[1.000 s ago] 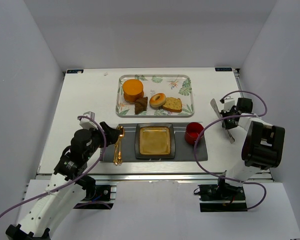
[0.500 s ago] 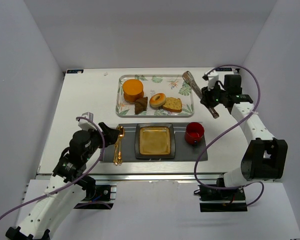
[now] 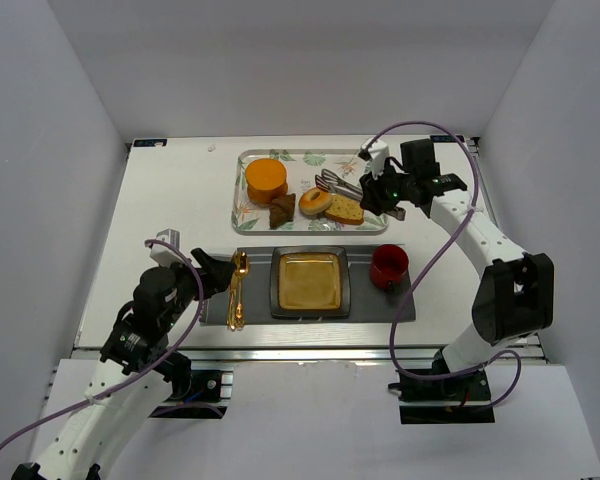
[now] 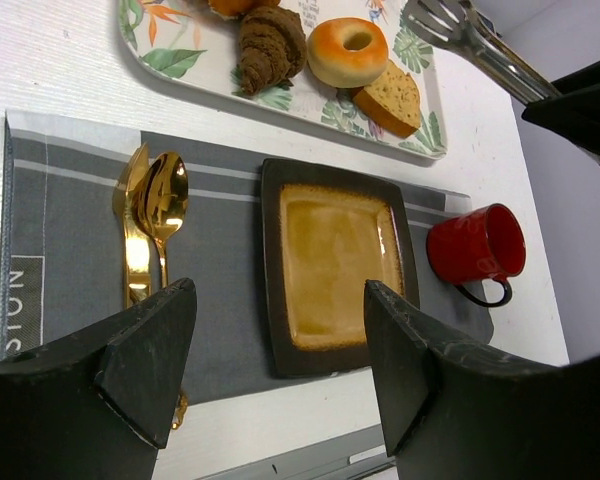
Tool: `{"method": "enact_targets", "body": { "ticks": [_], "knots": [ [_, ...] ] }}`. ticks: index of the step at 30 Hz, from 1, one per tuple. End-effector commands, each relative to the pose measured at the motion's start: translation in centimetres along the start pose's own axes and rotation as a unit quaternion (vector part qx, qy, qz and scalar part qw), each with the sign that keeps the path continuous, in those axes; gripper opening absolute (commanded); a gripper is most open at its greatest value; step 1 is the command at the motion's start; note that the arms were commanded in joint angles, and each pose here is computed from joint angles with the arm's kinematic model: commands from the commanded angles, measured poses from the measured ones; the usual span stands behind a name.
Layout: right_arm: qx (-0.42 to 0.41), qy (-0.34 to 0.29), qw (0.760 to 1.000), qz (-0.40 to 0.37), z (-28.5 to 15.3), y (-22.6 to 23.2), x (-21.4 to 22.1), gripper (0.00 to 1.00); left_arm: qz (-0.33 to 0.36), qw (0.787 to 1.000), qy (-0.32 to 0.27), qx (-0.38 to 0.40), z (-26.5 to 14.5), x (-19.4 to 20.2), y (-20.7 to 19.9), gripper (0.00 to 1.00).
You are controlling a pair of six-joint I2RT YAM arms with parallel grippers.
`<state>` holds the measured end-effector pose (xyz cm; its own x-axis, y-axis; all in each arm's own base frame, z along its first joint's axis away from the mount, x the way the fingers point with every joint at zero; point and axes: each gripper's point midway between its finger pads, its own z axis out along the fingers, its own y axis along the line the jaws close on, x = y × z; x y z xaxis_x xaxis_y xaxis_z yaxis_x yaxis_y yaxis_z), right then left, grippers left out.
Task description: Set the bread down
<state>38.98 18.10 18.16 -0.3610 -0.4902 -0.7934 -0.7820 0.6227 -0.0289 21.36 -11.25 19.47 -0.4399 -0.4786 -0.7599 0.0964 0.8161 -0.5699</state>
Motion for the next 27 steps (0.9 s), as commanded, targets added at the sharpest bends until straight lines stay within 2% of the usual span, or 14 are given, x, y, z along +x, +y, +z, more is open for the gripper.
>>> {"method": "enact_targets", "body": {
  "ticks": [1,6,17,23,27],
  "knots": [
    [0.03,-0.019,0.999,0.02,0.0,-1.6,-2.3,0.44,-0.007,1.0,-0.013,-0.005,-0.6,-1.0,-0.2,0.77],
    [0.056,-0.012,0.993,0.106,1.4,-2.6,-1.8,0.51,-0.008,1.0,-0.014,-0.005,-0.7,-1.1,-0.2,0.77],
    [0.03,0.004,0.982,0.188,3.6,-1.9,-0.8,0.56,-0.013,1.0,-0.014,-0.007,-0.6,-1.2,-0.3,0.77],
    [0.016,0.014,0.974,0.225,4.0,-0.9,0.1,0.56,-0.014,1.0,-0.014,-0.008,-0.6,-1.2,-0.3,0.77],
    [0.006,0.019,0.971,0.24,4.2,-0.4,0.5,0.49,-0.014,1.0,-0.015,-0.007,-0.6,-1.3,-0.3,0.77]
  ]
}}
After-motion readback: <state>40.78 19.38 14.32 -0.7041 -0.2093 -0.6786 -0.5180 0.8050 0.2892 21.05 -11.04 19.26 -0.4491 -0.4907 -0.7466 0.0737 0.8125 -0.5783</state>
